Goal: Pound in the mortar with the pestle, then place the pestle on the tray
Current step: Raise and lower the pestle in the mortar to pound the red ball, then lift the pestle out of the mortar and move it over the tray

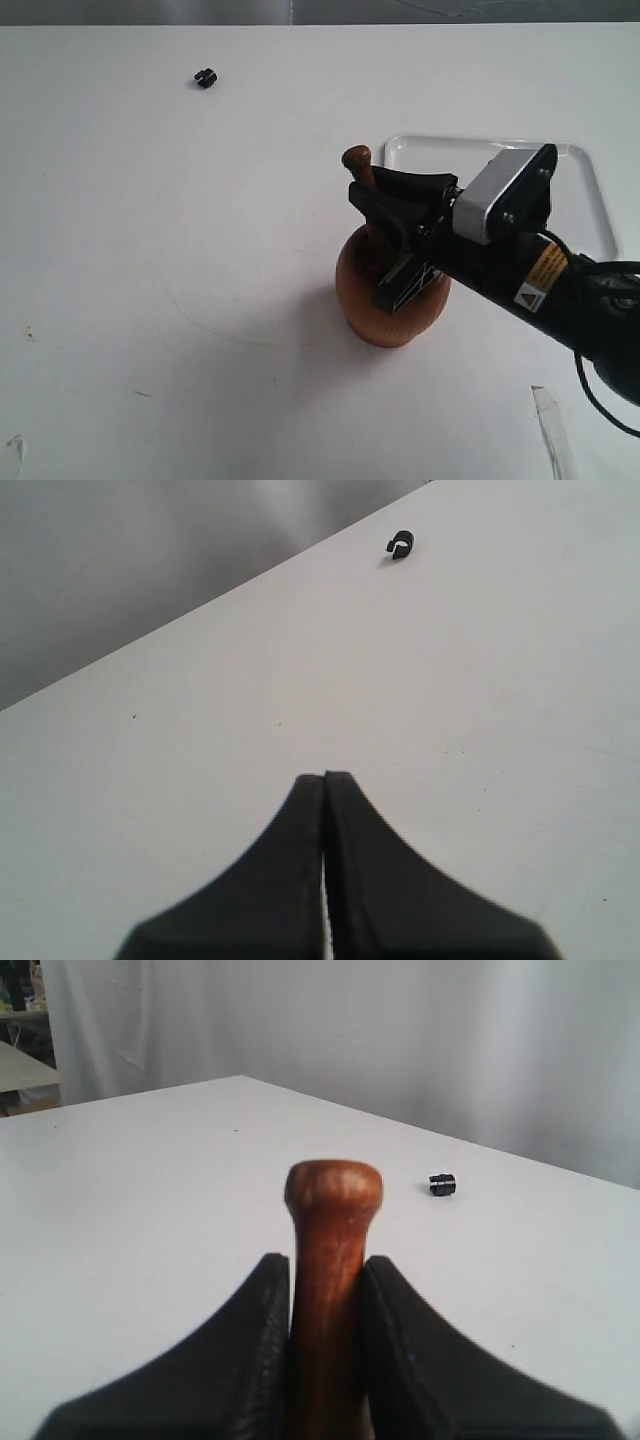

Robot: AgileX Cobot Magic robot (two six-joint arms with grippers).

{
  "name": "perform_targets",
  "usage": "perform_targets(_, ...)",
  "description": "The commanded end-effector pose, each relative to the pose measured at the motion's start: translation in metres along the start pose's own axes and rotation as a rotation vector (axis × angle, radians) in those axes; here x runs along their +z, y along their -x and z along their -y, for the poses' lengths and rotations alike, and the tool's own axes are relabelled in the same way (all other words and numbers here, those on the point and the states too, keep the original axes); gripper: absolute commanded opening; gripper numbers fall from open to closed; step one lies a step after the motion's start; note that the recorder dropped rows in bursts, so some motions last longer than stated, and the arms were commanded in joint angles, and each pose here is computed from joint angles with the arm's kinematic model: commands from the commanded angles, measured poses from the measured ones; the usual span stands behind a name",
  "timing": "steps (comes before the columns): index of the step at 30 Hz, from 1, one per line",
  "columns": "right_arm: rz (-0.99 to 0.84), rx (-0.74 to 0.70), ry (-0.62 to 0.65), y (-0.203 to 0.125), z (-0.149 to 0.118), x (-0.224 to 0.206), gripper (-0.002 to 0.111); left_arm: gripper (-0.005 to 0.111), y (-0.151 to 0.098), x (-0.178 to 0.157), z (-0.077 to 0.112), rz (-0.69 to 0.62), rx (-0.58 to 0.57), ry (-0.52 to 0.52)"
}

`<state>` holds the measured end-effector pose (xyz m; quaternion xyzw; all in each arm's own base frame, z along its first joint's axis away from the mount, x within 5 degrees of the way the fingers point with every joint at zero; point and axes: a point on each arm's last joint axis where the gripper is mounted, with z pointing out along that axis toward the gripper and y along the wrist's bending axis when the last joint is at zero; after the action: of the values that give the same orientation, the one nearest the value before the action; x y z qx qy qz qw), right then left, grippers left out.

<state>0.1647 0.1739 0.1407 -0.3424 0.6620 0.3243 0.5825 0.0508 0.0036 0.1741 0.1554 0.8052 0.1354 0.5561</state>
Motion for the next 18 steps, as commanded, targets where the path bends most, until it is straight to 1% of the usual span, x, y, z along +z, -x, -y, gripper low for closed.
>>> perform_targets(1, -0.044, -0.05, -0.045, 0.001, 0.003, -0.005, 0.0, 0.0, 0.0, 0.0, 0.001, 0.007, -0.012, -0.008)
perform_targets(5, 0.123, -0.093, -0.051, 0.04, 0.0, -0.016, 0.0, 0.0, 0.0, 0.0, 0.001, 0.007, -0.012, -0.008)
perform_targets(6, 0.214, -0.111, -0.065, 0.06, -0.001, -0.024, 0.0, 0.0, 0.0, 0.0, 0.001, 0.007, -0.012, -0.008)
perform_targets(8, 0.304, -0.127, -0.084, 0.079, -0.002, -0.034, 0.0, 0.0, 0.0, 0.0, 0.001, 0.007, -0.012, -0.008)
perform_targets(10, 0.409, -0.17, -0.137, 0.1, -0.002, -0.049, 0.0, 0.0, 0.0, 0.0, 0.001, 0.007, -0.012, -0.008)
perform_targets(11, 0.484, -0.199, -0.206, 0.115, 0.0, -0.061, 0.0, 0.0, 0.0, 0.0, 0.001, 0.007, -0.012, -0.008)
perform_targets(13, 0.461, -0.2, -0.319, 0.12, 0.008, -0.07, 0.0, 0.0, 0.0, 0.0, 0.001, 0.007, -0.012, -0.008)
perform_targets(15, 0.392, -0.135, -0.453, 0.12, 0.02, -0.076, 0.0, 0.0, 0.0, 0.0, 0.001, 0.007, -0.012, -0.008)
perform_targets(16, 0.323, -0.095, -0.509, 0.12, 0.026, -0.076, 0.0, 0.0, 0.0, 0.0, 0.001, 0.007, -0.012, -0.008)
perform_targets(18, 0.146, -0.066, -0.562, 0.123, 0.033, -0.07, 0.0, 0.0, 0.0, 0.0, 0.001, 0.007, -0.012, -0.008)
